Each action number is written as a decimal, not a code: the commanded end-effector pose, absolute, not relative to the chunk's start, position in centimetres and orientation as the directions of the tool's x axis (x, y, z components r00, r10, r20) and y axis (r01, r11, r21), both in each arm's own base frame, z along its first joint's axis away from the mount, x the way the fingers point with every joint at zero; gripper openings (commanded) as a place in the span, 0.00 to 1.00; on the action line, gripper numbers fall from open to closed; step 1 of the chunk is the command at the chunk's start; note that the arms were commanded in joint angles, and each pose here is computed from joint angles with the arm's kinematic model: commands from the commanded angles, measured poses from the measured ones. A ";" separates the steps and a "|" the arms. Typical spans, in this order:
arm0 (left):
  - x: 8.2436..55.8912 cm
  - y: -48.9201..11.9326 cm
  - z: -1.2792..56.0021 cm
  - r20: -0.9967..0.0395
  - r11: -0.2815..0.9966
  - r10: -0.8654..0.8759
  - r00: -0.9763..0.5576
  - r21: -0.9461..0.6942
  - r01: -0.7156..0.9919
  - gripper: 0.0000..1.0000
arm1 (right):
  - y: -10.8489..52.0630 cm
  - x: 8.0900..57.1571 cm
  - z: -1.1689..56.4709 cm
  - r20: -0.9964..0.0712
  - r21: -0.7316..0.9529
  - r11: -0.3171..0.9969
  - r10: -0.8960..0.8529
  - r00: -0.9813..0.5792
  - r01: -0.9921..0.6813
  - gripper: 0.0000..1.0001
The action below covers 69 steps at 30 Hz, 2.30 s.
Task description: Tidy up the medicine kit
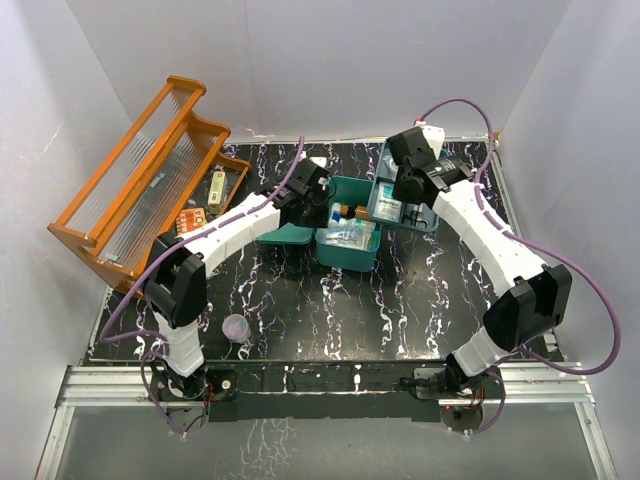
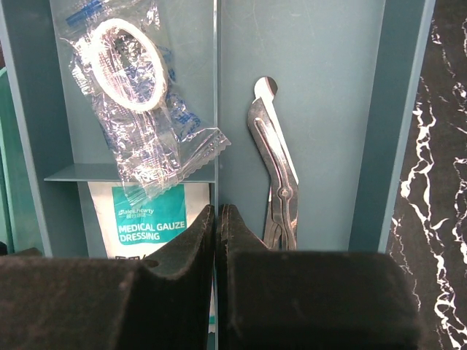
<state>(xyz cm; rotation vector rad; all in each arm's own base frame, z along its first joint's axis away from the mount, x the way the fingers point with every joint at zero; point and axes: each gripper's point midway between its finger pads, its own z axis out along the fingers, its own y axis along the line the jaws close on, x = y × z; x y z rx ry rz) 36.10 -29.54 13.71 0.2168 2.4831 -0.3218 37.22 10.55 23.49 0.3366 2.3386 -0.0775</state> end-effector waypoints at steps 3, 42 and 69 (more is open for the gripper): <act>36.6 -28.0 23.3 -0.739 0.942 -0.004 -0.674 -0.229 0.244 0.46 | 14.2 39.0 27.0 -0.780 0.126 0.957 0.259 -0.569 0.262 0.00; 37.1 -16.7 32.7 -0.916 0.977 -0.198 -0.350 -0.214 0.009 0.56 | 23.3 38.8 20.3 -0.726 0.034 0.966 0.201 -0.658 0.257 0.00; 37.6 -17.0 31.6 -0.903 0.976 -0.188 -0.385 -0.214 0.028 0.57 | 23.3 39.2 16.7 -0.669 0.009 0.985 0.132 -0.732 0.170 0.00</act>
